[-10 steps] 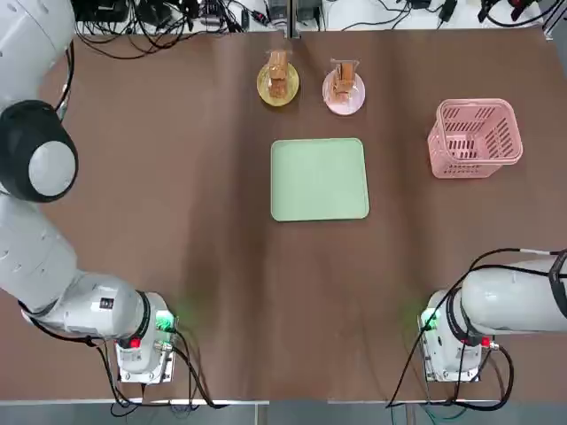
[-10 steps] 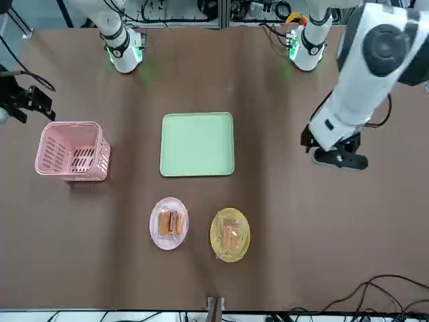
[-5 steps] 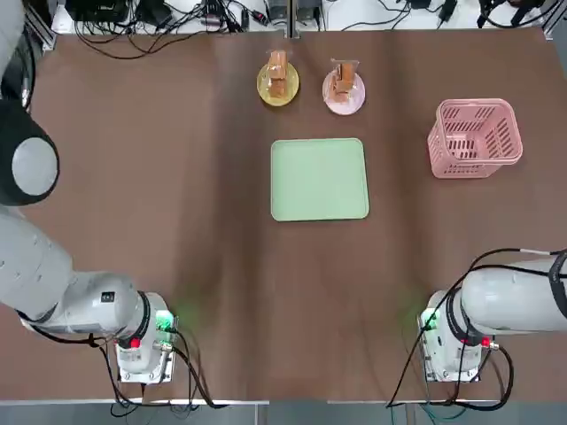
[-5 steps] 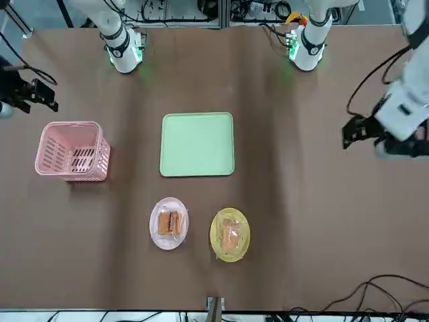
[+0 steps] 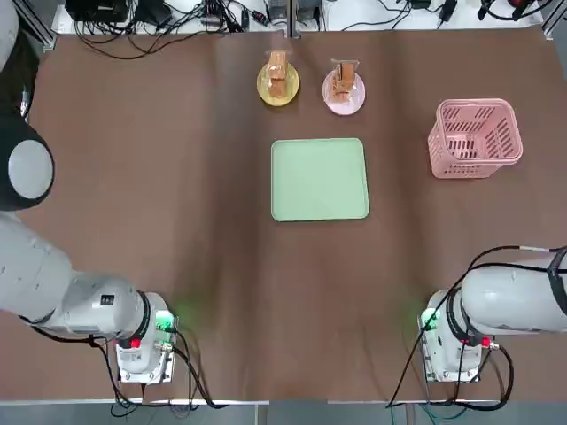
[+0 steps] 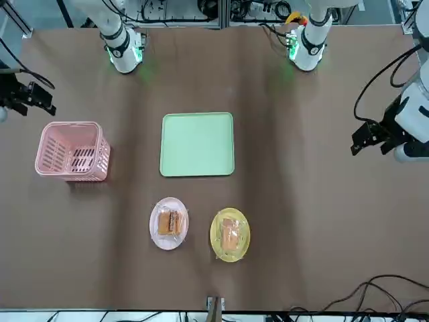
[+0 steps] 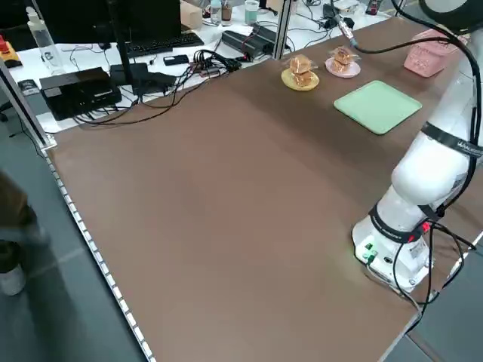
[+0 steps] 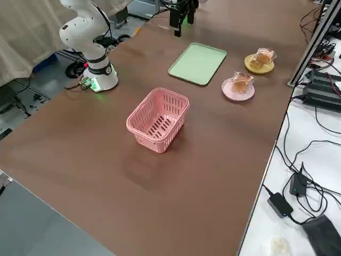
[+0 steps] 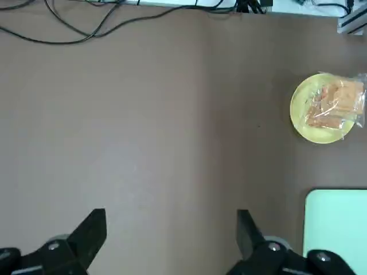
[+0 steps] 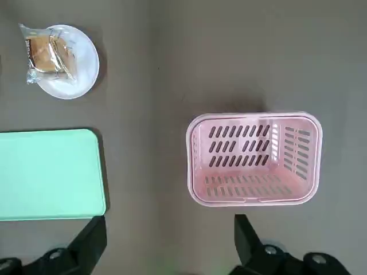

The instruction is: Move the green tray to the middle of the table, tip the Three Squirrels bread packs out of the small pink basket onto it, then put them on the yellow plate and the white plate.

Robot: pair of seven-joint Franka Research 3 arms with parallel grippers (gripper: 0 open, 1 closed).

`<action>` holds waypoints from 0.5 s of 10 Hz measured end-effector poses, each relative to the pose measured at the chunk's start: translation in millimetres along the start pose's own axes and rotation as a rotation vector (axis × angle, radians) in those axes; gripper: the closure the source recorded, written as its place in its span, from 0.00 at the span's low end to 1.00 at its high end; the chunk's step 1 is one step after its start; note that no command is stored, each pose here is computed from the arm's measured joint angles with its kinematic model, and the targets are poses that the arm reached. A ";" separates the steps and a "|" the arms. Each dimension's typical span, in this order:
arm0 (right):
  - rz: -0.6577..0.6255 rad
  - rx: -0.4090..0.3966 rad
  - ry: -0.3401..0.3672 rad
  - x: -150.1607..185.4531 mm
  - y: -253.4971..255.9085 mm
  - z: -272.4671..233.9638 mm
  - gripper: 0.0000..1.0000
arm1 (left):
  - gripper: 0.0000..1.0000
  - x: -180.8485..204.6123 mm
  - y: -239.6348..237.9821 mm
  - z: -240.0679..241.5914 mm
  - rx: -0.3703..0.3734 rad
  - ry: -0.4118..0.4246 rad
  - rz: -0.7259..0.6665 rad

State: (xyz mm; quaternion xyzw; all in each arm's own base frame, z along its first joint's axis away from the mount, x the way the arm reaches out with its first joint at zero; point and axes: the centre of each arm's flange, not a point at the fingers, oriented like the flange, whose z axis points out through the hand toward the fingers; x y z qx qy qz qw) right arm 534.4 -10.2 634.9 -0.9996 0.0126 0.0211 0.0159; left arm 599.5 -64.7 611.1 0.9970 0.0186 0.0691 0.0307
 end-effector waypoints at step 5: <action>-0.004 0.000 -0.005 -0.6 -2.7 0.3 0.01 | 0.00 -13.6 -1.4 -5.7 0.002 0.012 -0.002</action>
